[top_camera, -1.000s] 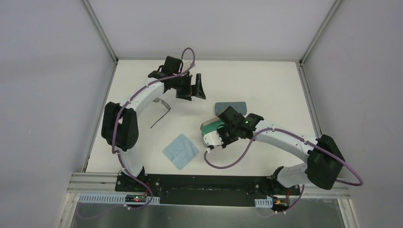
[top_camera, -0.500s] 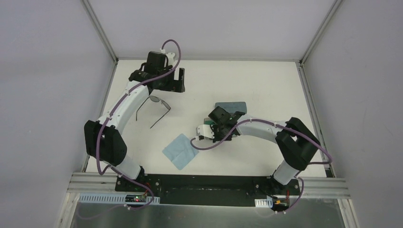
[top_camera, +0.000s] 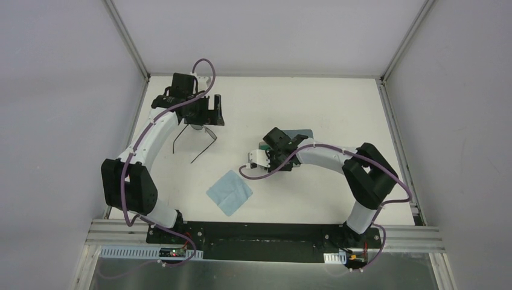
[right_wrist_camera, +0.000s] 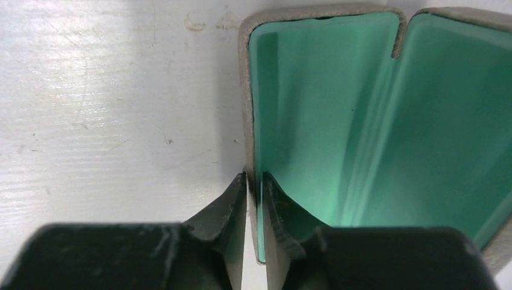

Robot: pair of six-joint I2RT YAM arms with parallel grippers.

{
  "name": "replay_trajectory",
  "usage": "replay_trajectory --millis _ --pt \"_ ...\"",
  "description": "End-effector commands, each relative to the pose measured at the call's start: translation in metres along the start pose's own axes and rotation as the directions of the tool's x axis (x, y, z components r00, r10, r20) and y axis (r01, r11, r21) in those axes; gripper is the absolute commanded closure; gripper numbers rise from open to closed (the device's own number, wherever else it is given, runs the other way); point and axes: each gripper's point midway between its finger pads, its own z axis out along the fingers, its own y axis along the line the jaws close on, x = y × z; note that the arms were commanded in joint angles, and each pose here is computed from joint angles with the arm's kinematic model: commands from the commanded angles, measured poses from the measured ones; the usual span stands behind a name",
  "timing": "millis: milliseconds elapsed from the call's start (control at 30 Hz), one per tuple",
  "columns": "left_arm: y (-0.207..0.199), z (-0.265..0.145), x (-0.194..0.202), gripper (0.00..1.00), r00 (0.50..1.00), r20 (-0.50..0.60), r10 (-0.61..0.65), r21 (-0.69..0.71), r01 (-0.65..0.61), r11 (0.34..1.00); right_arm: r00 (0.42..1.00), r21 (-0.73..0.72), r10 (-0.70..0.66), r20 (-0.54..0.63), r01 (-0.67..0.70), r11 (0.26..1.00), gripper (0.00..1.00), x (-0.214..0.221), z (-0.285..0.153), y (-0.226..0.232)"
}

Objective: Organize the sunglasses
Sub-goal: Place the sunglasses case at the center of the board.

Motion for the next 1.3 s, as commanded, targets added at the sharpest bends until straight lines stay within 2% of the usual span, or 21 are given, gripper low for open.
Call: replay_trajectory --millis 0,100,167,267,467,667,833,1000,1267 --pt "-0.006 -0.013 -0.003 0.09 0.997 0.036 0.061 0.028 -0.062 0.998 1.000 0.097 0.011 0.014 -0.012 0.995 0.78 -0.015 -0.025 -0.031" --pt "0.005 -0.010 0.008 0.12 0.995 -0.005 0.100 -0.012 -0.100 0.995 1.000 0.145 0.023 0.017 -0.025 0.989 0.73 -0.021 -0.049 -0.047" --pt "0.003 -0.010 0.019 0.16 0.985 -0.042 0.169 0.024 -0.168 0.985 0.999 0.166 0.029 0.041 -0.035 0.985 0.70 -0.028 -0.067 -0.054" --pt "-0.013 -0.010 0.042 0.29 0.960 -0.085 0.268 0.135 -0.255 0.957 0.996 0.179 0.039 0.082 -0.054 0.982 0.68 -0.036 -0.094 -0.056" --pt "-0.062 -0.005 0.092 0.44 0.857 -0.139 0.496 0.296 -0.442 0.847 0.988 0.148 0.052 0.143 -0.073 0.986 0.63 -0.029 -0.125 -0.029" --pt "-0.080 0.002 0.118 0.60 0.817 -0.170 0.551 0.413 -0.449 0.793 0.972 0.105 0.112 0.206 -0.136 0.985 0.63 -0.008 -0.149 -0.001" --pt "-0.087 0.011 0.127 0.63 0.792 -0.190 0.580 0.462 -0.449 0.765 0.950 0.085 0.182 0.253 -0.209 0.974 0.64 0.002 -0.163 0.010" --pt "-0.092 0.022 0.144 0.67 0.767 -0.213 0.606 0.476 -0.460 0.750 0.916 0.076 0.298 0.269 -0.329 0.941 0.64 0.022 -0.163 0.001" --pt "-0.092 0.051 0.149 0.69 0.736 -0.224 0.639 0.402 -0.527 0.749 0.868 0.073 0.383 0.317 -0.425 0.902 0.63 0.034 -0.167 -0.012"
